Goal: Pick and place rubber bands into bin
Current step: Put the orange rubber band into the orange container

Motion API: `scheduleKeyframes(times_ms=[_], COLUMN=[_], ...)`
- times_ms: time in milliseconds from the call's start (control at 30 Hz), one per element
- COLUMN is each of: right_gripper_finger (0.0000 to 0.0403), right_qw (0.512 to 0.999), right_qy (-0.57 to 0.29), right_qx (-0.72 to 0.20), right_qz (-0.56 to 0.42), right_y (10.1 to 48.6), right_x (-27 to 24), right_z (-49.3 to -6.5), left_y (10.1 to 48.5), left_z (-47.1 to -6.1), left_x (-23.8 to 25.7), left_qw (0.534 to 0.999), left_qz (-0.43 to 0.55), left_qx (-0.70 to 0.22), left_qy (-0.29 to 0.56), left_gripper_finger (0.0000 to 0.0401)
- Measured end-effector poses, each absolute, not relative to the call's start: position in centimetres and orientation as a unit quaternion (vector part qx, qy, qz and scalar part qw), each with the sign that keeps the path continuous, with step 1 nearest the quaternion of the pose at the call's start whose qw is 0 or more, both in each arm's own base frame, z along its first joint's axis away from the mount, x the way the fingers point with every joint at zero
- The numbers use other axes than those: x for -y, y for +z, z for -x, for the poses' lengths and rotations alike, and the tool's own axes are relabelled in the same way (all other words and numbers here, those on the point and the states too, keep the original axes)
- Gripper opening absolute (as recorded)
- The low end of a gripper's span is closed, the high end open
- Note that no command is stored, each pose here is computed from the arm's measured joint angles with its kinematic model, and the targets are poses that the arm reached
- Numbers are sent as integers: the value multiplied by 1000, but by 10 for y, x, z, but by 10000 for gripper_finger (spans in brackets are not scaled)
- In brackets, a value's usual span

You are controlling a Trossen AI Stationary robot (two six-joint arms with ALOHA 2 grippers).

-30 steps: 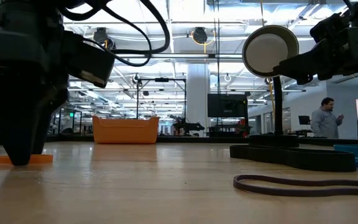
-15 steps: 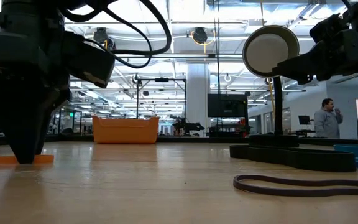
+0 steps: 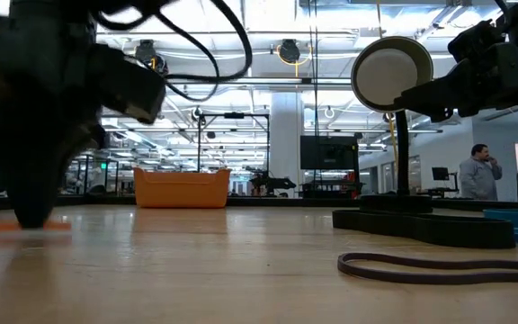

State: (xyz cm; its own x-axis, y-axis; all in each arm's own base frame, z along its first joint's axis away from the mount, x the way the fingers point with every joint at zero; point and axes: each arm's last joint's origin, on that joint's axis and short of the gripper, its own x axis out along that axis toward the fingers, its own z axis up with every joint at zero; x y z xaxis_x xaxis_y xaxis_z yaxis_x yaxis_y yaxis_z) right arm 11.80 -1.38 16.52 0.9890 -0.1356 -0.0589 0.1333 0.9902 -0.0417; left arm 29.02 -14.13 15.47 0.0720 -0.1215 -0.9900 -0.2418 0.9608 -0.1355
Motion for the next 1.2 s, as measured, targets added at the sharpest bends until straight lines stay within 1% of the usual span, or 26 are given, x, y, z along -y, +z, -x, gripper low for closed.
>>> scheduleKeyframes(times_ms=[100, 167, 367, 433, 500, 600, 667, 767, 867, 1067, 1200], right_gripper_finger=[155, 155, 155, 155, 155, 155, 155, 155, 155, 155, 155], right_qw=[997, 997, 997, 997, 997, 997, 997, 997, 997, 997, 997], right_qy=[-67, -67, -67, -67, -67, -67, -68, -68, -68, -68, -69], right_qx=[-31, -31, -31, -30, -29, -27, -27, -28, -28, -28, -28], right_qz=[19, 19, 20, 20, 20, 20, 21, 27, 33, 33, 33], right_y=[165, 165, 165, 165, 166, 166, 166, 166, 166, 166, 166], right_x=[14, 14, 14, 14, 14, 14, 14, 14, 14, 14, 14], right_z=[-118, -118, -118, -118, -118, -118, -118, -118, -118, -118, -118], left_y=[178, 193, 250, 267, 285, 305, 316, 325, 328, 317, 299], left_z=[-287, -285, -273, -269, -266, -264, -265, -268, -269, -263, -264], left_x=[138, 132, 102, 88, 73, 50, 34, 6, -27, -92, -124], left_qw=[744, 762, 848, 877, 901, 918, 925, 924, 911, 861, 827], left_qz=[140, 139, 91, 59, 26, 6, 0, -5, 2, 43, 58], left_qx=[-653, -632, -520, -471, -416, -343, -308, -275, -263, -278, -305], left_qy=[23, 24, 47, 73, 120, 197, 221, 265, 317, 425, 468], left_gripper_finger=[8, 5, 8, 5, 5, 11, 10, 4, 7, 6, 5])
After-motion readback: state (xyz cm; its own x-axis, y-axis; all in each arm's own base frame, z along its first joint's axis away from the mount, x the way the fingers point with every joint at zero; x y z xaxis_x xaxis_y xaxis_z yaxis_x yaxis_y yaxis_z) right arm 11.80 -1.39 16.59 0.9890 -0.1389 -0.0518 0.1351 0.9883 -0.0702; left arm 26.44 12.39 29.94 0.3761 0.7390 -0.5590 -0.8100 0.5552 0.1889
